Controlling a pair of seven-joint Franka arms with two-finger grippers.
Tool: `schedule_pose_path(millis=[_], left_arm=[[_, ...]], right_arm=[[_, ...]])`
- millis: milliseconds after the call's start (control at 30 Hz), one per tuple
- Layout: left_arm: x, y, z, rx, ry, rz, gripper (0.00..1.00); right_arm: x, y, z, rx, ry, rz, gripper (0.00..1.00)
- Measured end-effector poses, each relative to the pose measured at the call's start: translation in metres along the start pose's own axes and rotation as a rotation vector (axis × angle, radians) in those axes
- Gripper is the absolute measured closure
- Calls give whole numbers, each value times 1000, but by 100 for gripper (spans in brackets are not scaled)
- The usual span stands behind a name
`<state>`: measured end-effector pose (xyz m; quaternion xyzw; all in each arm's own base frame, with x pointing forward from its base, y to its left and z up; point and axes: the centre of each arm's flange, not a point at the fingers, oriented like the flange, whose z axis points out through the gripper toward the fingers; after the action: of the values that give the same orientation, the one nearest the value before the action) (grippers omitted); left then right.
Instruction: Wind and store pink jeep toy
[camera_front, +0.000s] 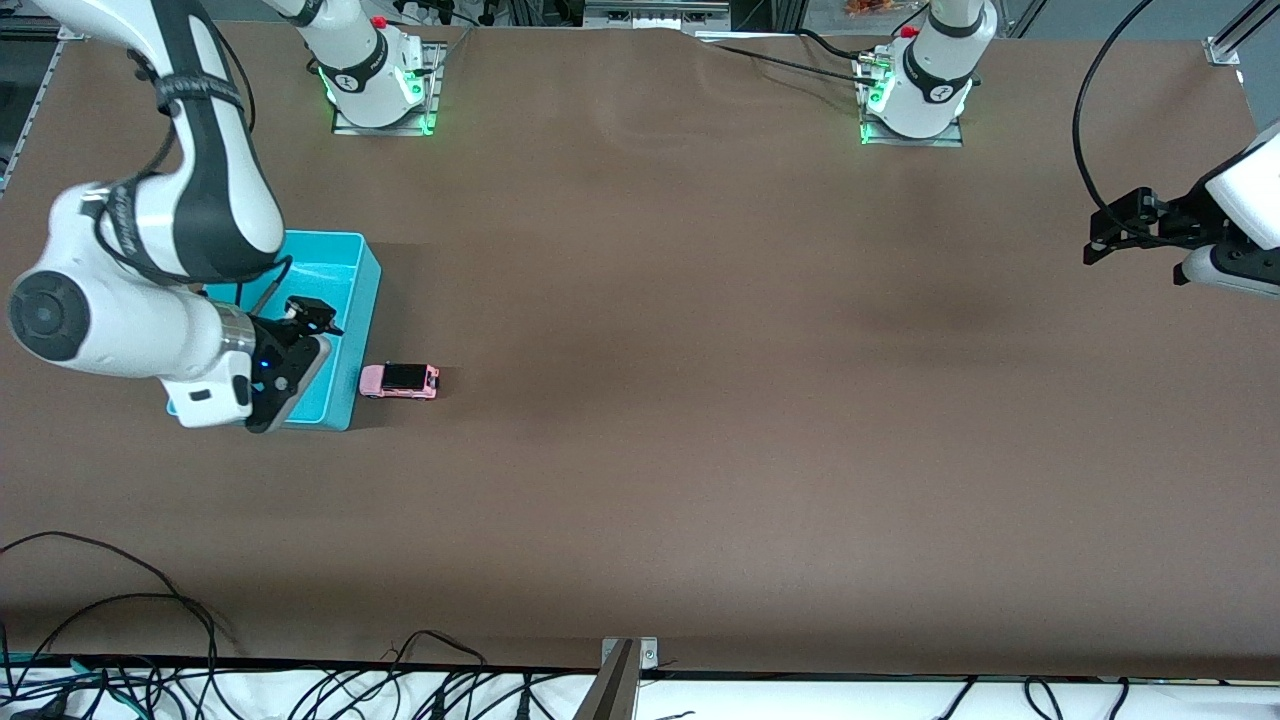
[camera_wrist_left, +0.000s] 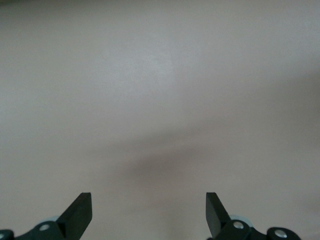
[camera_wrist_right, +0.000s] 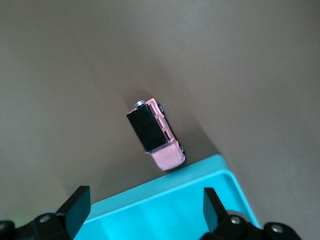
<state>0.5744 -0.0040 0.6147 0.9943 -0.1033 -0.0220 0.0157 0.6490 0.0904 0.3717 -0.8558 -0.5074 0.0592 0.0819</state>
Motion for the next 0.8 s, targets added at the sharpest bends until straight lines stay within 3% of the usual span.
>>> schedule_pose_path(millis=[233, 533, 800], left_arm=[[0, 1, -10, 3, 22, 2, 0], [0, 3, -12, 4, 24, 5, 0], [1, 5, -11, 3, 23, 9, 0]], right_arm=[[10, -9, 54, -27, 16, -142, 0], [10, -32, 131, -80, 29, -210, 0], [2, -34, 165, -77, 14, -294, 0]])
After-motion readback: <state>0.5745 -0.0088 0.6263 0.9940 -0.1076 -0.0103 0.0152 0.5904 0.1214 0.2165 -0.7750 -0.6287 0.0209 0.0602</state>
